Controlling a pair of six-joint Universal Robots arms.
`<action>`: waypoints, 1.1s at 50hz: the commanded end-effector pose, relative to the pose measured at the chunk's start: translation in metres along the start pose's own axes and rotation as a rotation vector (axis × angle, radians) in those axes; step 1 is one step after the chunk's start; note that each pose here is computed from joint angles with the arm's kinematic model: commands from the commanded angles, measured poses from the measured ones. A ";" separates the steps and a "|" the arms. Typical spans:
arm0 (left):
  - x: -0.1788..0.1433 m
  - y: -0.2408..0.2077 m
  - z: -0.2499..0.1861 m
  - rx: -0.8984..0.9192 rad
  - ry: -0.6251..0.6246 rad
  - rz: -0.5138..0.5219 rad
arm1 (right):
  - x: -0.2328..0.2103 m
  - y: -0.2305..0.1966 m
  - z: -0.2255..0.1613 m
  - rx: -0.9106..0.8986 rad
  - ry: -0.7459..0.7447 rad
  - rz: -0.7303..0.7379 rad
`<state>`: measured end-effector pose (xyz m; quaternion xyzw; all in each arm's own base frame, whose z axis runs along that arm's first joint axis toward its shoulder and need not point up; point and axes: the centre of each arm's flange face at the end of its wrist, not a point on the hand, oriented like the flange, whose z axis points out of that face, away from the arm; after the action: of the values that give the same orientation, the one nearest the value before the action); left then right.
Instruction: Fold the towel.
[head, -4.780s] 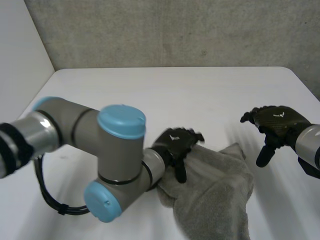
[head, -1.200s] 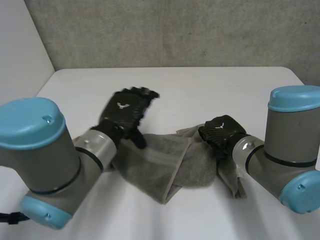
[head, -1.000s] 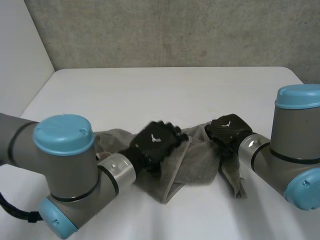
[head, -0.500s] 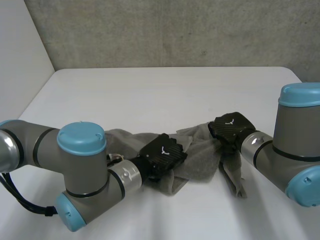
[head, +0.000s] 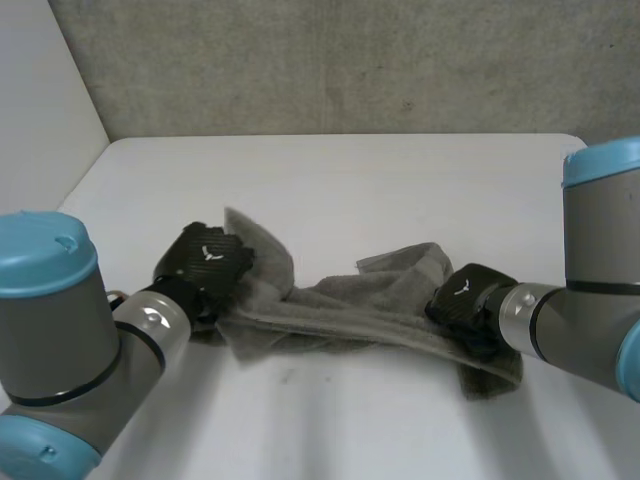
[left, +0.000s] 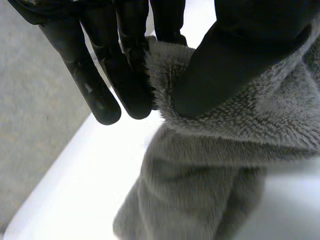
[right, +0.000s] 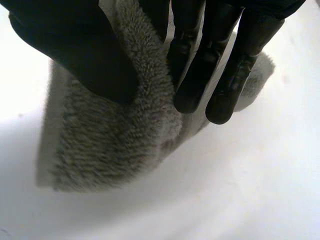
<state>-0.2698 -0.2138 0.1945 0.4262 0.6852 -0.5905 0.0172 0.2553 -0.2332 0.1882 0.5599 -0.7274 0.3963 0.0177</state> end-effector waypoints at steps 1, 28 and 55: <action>-0.023 -0.012 0.027 0.032 -0.076 -0.012 | 0.027 -0.032 0.021 0.125 0.135 -0.037; -0.151 -0.137 0.062 0.692 -0.562 -0.288 | 0.125 -0.128 -0.019 0.680 0.735 0.066; -0.008 0.035 0.066 0.096 -0.235 -0.201 | 0.051 -0.012 0.052 0.227 0.215 0.340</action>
<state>-0.2759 -0.2819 0.1370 0.2853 0.6982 -0.6563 0.0202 0.2913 -0.3037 0.1528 0.4615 -0.7198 0.5185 -0.0043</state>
